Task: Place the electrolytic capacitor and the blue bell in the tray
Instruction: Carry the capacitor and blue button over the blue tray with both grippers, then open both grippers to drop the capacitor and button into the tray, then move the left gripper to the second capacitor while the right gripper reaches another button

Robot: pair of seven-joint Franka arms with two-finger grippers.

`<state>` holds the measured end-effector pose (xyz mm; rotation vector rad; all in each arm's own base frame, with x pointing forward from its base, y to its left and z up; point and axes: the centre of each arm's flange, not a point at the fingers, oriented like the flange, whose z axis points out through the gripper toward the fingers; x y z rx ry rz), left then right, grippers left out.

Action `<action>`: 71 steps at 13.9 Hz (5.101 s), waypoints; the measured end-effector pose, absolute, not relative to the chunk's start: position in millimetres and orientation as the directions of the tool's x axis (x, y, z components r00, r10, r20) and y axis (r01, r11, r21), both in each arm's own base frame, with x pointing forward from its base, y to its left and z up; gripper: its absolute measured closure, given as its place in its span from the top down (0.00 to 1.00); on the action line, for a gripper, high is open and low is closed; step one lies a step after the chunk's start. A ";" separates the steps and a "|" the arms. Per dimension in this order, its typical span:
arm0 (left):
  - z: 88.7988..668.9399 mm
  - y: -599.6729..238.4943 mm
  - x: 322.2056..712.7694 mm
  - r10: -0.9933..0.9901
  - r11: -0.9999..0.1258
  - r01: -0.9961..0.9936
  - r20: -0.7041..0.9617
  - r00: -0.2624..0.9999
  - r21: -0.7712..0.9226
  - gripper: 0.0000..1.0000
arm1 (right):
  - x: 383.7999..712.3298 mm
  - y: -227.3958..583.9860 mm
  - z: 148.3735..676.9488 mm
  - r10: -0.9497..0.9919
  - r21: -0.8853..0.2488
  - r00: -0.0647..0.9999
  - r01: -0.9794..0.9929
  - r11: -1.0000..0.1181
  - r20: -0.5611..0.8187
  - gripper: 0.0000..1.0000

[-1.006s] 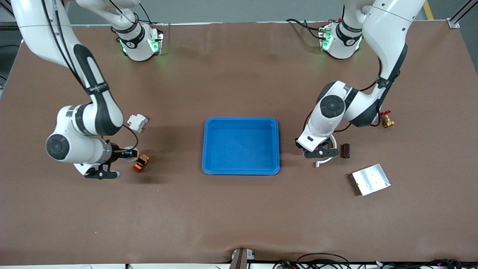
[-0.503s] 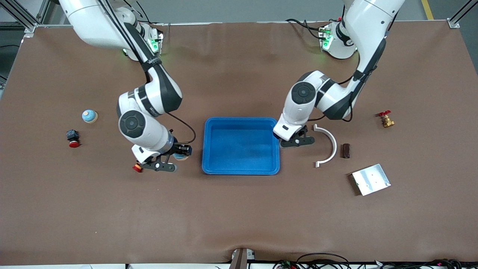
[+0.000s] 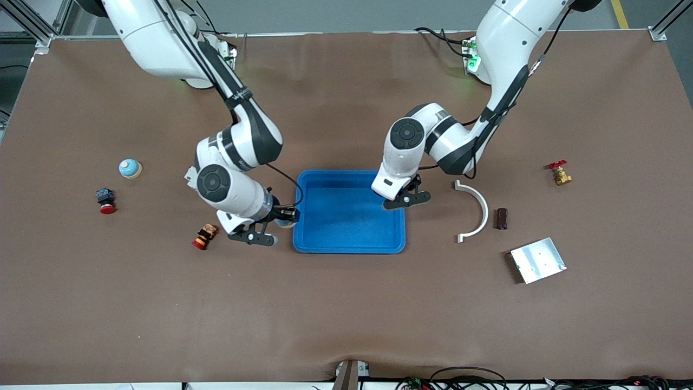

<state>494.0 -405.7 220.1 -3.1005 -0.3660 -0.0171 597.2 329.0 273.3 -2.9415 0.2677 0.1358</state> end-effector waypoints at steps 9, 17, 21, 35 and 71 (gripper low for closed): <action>200.6 -431.7 479.3 0.191 -0.981 0.192 0.017 0.981 -0.037 0.34 | 560.2 387.3 233.0 -0.188 -0.146 0.972 -0.209 -0.967 -0.141 0.65; 184.5 -434.0 477.9 0.154 -0.986 0.155 0.027 0.988 -0.063 0.34 | 564.9 385.2 233.1 -0.197 -0.148 0.971 -0.217 -0.965 -0.137 1.00; 183.6 -434.4 479.5 0.155 -0.986 0.157 0.028 0.988 -0.062 0.60 | 590.5 335.7 265.5 -0.260 -0.117 0.950 -0.282 -0.952 -0.175 1.00; 223.7 -361.2 557.0 0.098 -0.993 0.103 0.083 0.992 -0.055 1.00 | 613.2 -58.3 342.8 -0.248 0.023 0.944 -0.249 -0.968 -0.219 1.00; 192.9 -60.0 540.2 -0.248 -0.969 -0.245 0.130 0.960 -0.043 1.00 | 438.6 -220.0 173.1 -0.032 -0.093 0.954 -0.063 -0.994 -0.298 1.00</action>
